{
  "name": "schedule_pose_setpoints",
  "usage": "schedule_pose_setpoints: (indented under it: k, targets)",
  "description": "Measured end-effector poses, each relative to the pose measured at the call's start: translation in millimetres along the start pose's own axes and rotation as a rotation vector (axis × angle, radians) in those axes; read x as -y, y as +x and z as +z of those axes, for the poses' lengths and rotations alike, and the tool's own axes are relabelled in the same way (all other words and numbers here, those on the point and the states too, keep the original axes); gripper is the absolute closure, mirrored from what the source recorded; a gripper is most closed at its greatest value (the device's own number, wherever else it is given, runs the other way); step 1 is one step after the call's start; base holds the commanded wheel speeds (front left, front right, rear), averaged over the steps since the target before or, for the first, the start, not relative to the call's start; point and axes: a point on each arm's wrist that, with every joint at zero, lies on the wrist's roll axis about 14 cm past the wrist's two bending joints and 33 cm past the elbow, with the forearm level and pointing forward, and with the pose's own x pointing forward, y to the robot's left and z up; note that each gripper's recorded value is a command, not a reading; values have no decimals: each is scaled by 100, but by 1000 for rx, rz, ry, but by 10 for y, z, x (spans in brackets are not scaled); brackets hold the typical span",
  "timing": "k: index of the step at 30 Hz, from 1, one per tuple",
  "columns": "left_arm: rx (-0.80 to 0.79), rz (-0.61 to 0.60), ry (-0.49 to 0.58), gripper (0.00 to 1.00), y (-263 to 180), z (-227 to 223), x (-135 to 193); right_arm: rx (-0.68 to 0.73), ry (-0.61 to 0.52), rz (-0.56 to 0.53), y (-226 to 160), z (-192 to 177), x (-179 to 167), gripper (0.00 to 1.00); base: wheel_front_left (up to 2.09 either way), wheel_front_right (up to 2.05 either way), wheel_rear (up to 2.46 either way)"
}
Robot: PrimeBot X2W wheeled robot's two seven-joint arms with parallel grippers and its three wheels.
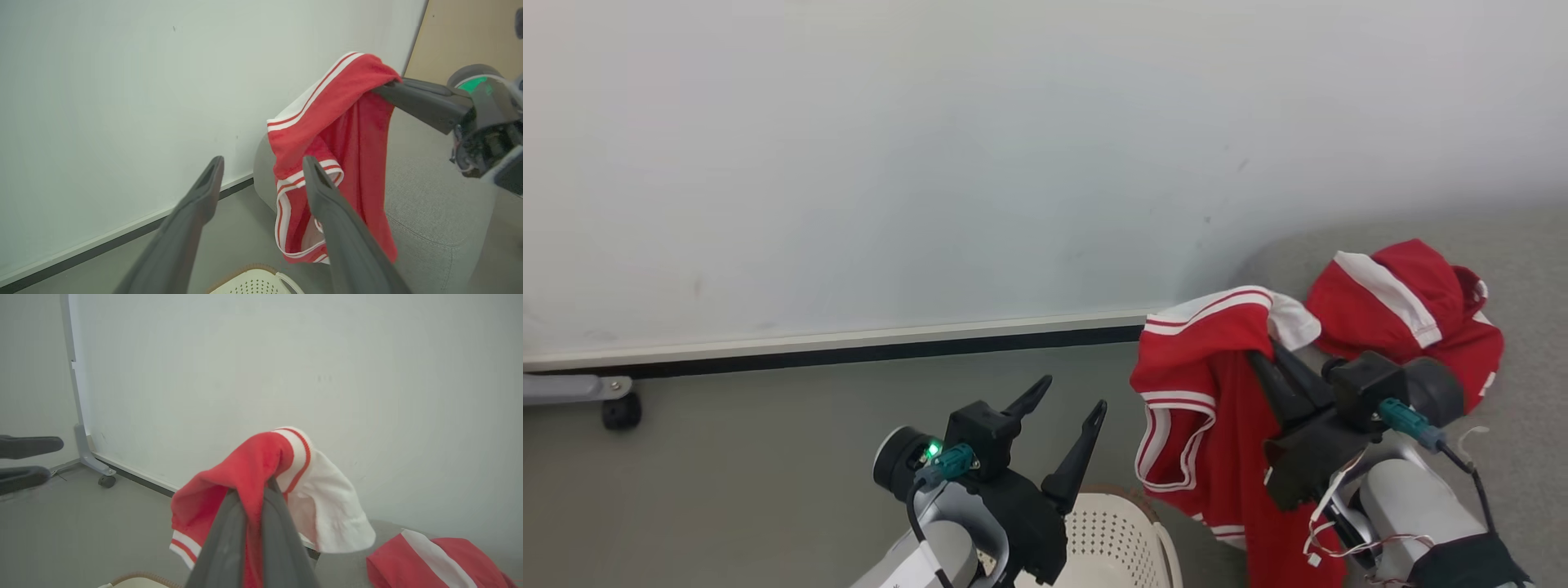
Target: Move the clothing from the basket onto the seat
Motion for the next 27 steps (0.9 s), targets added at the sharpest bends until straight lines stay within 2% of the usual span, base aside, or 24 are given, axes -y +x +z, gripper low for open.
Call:
schedule_pose_setpoints:
  k: [17,27]
  targets:
    - [-88,-158,-59,0,159,-373,598,66,-116,-199,-560,322,819,100,0,0,0]
    - [-126,-223,-73,0,214,-517,788,90,-166,-267,-739,468,1091,100,0,0,0]
